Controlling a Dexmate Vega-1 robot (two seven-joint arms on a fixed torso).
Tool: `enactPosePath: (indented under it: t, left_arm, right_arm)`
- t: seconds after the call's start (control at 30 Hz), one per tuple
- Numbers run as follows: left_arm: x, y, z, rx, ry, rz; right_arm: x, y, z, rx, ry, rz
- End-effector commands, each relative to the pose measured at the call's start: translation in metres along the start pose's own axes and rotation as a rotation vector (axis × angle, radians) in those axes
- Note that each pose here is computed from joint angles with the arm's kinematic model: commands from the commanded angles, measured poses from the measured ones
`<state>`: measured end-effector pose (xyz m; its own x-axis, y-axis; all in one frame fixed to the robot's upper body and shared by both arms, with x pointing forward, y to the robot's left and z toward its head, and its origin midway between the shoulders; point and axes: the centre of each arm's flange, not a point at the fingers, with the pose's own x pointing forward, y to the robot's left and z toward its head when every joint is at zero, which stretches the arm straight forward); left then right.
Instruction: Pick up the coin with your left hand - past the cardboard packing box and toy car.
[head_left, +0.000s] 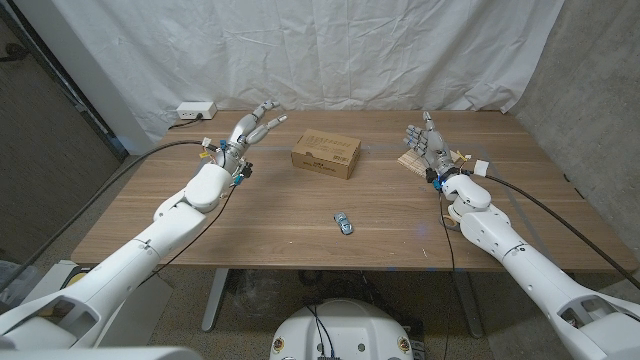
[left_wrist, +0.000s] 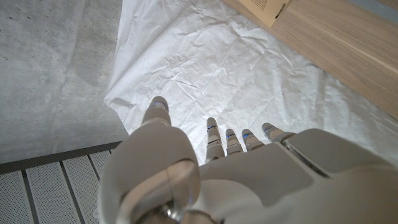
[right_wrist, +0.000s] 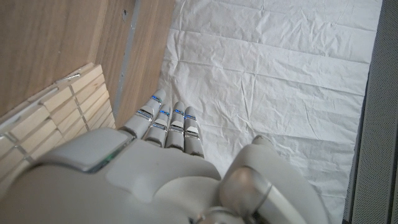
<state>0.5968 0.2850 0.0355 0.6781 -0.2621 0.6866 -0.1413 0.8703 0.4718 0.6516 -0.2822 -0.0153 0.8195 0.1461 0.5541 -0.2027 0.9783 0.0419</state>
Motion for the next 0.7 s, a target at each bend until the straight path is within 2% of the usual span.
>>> enactPosePath:
  t: [0.03,0.53,0.7]
  left_arm:
    - [-0.004,0.002,0.009,0.062,-0.012,0.006]
    - [-0.005,-0.004,0.029,0.181,-0.005,0.0]
    - [-0.008,-0.01,0.028,0.189,0.005,0.01]
  right_arm:
    - [-0.004,0.003,0.001,-0.006,-0.001,-0.003]
    - [-0.014,-0.002,-0.007,0.003,0.01,-0.015]
    - [-0.016,-0.004,-0.005,0.001,0.003,-0.02]
